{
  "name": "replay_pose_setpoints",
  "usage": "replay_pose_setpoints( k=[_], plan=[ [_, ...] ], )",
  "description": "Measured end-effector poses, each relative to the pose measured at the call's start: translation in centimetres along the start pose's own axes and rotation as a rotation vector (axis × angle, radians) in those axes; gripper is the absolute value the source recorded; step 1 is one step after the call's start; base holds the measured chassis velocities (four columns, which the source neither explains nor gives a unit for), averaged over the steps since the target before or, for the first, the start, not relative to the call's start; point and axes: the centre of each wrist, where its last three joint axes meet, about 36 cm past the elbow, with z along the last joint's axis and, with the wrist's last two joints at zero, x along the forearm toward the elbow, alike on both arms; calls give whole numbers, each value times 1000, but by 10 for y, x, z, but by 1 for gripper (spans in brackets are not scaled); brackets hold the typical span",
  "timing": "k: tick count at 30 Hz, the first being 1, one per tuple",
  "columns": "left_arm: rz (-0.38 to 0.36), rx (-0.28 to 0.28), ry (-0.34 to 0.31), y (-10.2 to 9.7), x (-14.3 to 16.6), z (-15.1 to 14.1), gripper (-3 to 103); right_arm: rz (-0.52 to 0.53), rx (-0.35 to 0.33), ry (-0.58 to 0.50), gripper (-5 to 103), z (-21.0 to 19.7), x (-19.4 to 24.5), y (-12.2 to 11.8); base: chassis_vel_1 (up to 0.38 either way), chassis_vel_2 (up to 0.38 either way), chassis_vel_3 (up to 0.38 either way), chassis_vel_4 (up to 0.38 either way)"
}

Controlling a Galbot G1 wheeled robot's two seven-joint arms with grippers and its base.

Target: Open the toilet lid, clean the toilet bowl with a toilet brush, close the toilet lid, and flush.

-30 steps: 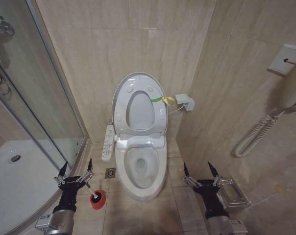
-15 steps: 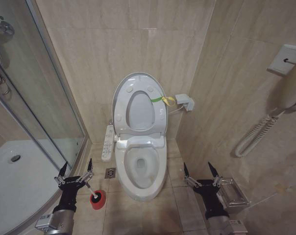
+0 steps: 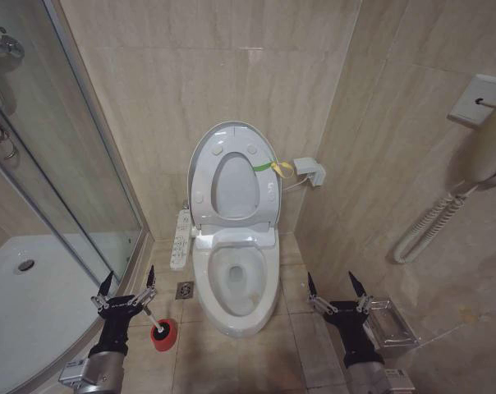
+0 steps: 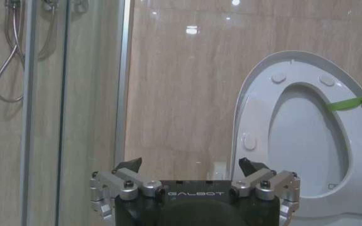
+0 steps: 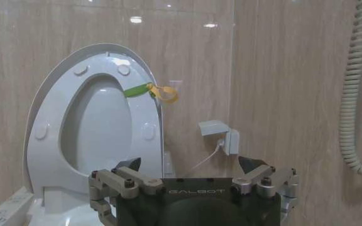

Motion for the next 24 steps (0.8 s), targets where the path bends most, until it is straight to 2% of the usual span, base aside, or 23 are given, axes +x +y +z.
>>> replay_pose_setpoints(
  k=[24],
  plan=[
    [0, 0, 0, 0, 0, 0, 100, 0, 0, 0, 100, 0, 0, 0, 0, 0, 0, 0]
  ],
)
